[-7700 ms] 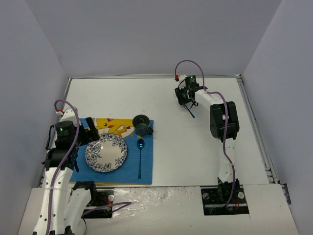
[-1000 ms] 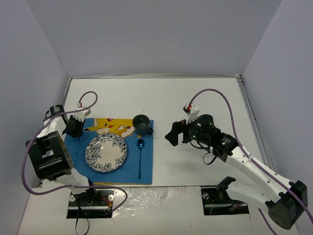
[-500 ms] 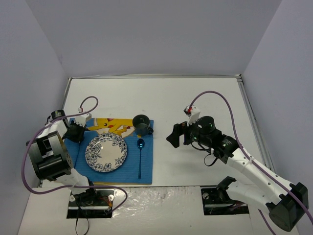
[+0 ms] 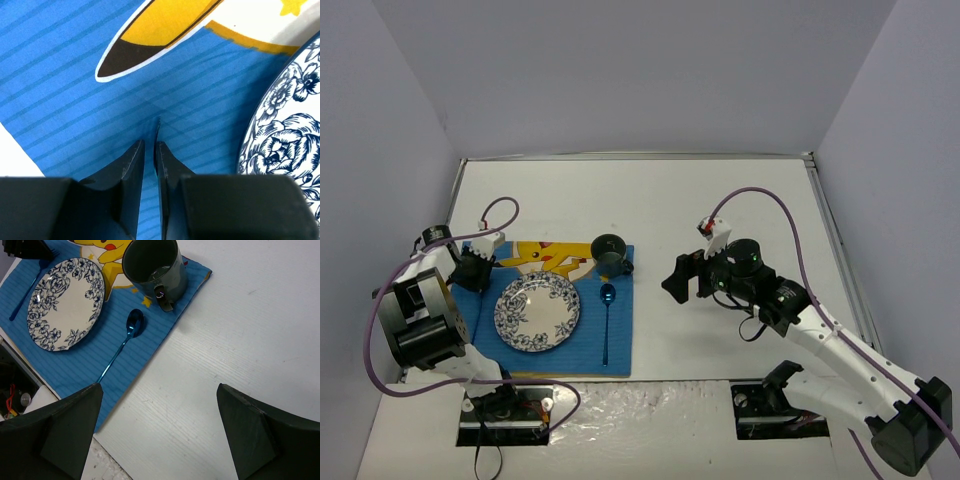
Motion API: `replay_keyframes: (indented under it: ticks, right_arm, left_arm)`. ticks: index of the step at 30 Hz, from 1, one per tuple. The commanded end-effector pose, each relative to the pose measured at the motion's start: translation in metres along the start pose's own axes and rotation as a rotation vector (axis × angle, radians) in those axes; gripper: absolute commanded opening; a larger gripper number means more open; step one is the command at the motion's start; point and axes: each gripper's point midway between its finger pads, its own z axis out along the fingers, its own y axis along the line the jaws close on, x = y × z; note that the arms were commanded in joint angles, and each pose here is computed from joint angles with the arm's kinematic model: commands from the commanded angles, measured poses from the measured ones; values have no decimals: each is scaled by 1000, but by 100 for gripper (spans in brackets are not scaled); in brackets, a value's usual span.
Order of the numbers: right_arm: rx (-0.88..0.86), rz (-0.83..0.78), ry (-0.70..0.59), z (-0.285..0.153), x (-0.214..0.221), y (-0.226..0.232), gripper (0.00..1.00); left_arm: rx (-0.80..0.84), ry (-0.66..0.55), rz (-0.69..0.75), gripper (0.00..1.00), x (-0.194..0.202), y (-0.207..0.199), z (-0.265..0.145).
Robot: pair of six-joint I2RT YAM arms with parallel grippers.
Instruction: Set the dinner table for one person
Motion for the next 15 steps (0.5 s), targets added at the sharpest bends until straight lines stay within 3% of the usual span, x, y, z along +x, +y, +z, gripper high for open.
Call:
replay_keyframes:
  ticks: [1, 11, 15]
  right_arm:
    - [-29, -37, -60, -4, -16, 6, 95]
    - [-40, -46, -52, -4, -13, 7, 95]
    - [-48, -47, -46, -3, -12, 8, 95]
  left_arm:
    - [-52, -56, 54, 13, -16, 14, -12]
    - [-89, -67, 41, 15, -20, 24, -19]
    - [-100, -63, 39, 20, -20, 27, -21]
